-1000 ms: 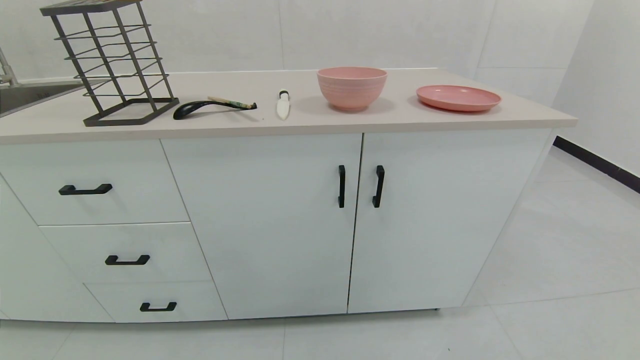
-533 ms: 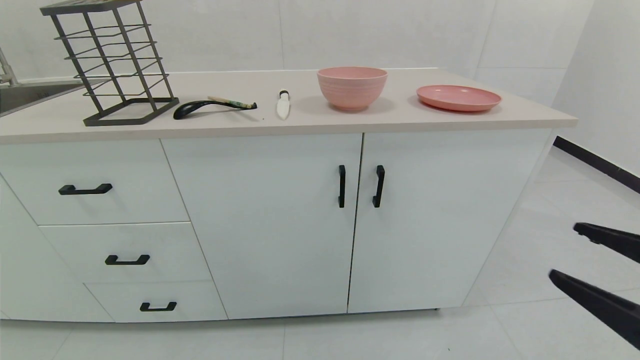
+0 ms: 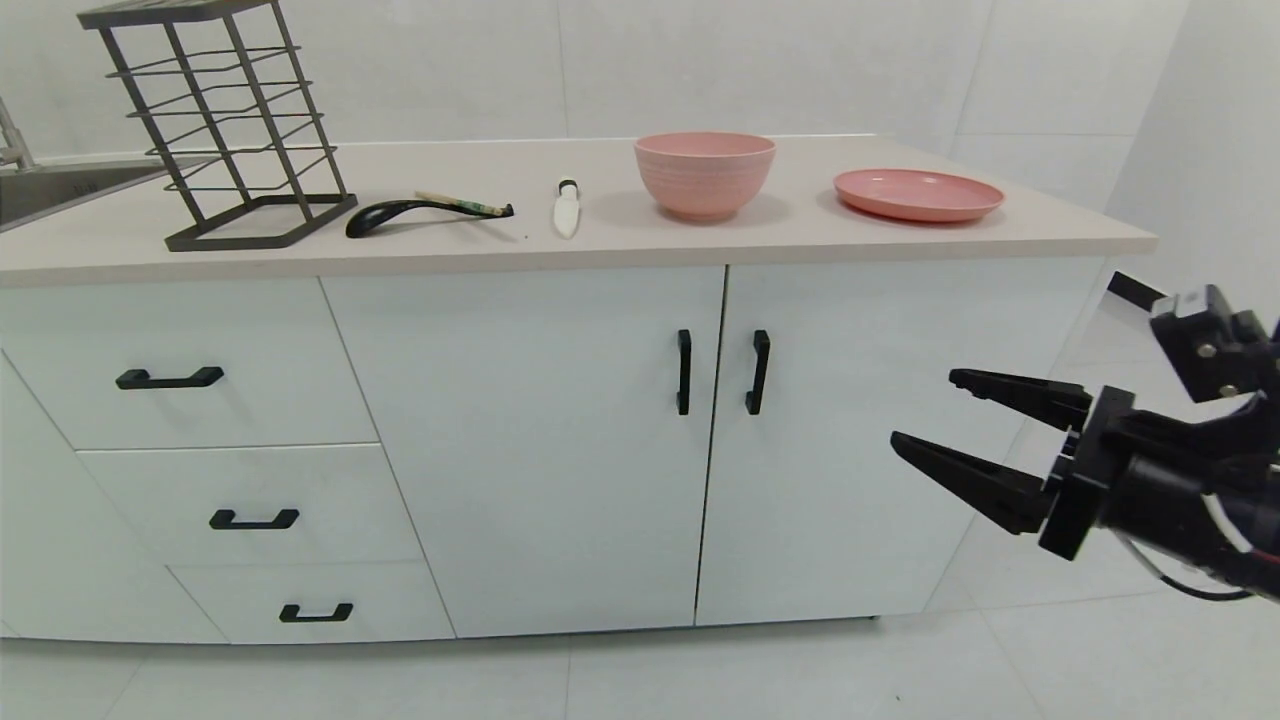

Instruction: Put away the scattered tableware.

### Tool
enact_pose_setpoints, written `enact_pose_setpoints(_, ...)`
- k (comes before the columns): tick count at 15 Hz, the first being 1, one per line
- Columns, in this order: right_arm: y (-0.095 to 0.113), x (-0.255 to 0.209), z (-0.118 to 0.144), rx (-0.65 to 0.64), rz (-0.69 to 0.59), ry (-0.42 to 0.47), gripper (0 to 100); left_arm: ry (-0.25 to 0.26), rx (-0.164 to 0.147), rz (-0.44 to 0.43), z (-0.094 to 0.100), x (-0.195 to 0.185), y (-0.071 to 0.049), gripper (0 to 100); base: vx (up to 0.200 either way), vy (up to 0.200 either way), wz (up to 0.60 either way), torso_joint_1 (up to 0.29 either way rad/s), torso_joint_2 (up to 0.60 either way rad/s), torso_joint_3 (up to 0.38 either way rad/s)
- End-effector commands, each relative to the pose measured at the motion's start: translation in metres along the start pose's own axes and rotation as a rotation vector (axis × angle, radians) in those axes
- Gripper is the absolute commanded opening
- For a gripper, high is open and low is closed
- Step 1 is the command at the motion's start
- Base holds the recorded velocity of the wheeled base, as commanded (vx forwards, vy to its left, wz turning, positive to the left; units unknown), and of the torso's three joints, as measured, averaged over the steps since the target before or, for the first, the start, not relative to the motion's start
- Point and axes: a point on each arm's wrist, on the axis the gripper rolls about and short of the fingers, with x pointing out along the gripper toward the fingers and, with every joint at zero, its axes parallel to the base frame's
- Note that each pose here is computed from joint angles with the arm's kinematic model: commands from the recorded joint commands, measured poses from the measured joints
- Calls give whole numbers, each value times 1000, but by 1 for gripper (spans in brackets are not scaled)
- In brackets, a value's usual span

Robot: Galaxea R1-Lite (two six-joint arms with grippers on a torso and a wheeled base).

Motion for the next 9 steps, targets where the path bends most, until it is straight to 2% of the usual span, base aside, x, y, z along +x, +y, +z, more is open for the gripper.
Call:
enact_pose_setpoints(1, -11, 41, -24, -24, 27, 47, 100, 1, -1, 0, 0, 0, 0, 100, 0, 0, 0, 0, 0, 0)
enact_pose_setpoints(3, -18, 54, -32, -74, 112, 32, 100, 2, 0, 0, 0, 0, 0, 100, 0, 0, 0, 0, 0, 0)
enact_pose_setpoints(9, -30, 93, -48, -95, 134, 65, 100, 2, 0, 0, 0, 0, 0, 100, 0, 0, 0, 0, 0, 0)
